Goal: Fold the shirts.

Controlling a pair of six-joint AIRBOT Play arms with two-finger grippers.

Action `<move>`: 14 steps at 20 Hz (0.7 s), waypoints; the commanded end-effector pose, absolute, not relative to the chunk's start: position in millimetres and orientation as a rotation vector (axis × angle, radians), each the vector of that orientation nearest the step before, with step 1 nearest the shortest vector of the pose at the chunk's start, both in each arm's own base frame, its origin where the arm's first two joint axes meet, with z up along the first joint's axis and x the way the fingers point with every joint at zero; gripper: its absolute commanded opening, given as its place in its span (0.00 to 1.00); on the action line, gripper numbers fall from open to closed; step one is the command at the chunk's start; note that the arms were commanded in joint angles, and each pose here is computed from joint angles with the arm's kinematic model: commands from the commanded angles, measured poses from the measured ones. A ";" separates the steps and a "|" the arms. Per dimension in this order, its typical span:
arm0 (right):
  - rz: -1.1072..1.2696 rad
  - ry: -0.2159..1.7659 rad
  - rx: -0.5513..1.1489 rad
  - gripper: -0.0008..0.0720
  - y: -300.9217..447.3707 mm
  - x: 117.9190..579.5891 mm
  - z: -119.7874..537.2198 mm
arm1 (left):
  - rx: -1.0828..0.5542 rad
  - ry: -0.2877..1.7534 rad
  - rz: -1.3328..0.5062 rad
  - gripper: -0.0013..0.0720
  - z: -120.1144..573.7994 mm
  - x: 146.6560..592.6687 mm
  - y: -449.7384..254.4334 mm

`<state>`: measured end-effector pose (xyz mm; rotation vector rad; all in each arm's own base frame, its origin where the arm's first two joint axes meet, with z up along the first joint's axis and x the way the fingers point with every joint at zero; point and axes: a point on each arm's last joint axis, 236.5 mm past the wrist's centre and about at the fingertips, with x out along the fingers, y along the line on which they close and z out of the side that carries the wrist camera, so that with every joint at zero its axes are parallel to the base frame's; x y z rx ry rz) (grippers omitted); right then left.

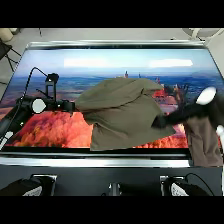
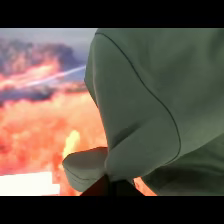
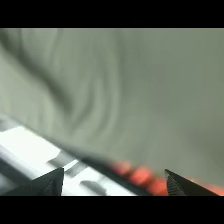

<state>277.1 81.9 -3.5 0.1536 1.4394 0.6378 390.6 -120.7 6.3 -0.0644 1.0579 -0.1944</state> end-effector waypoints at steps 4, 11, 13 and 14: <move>0.397 1.478 0.519 0.97 112.6 190.0 -73.1 | -0.057 1.079 -0.195 0.05 4.7 386.4 -118.9; 0.162 1.342 0.683 0.92 96.9 232.4 -83.7 | -0.058 1.079 -0.195 0.05 4.8 386.5 -119.1; 0.143 1.324 0.742 0.92 99.5 242.0 -86.8 | -0.065 1.079 -0.197 0.05 4.9 386.3 -120.3; 0.141 1.326 0.766 0.92 101.6 245.3 -90.5 | -0.069 1.080 -0.198 0.05 5.0 386.1 -120.9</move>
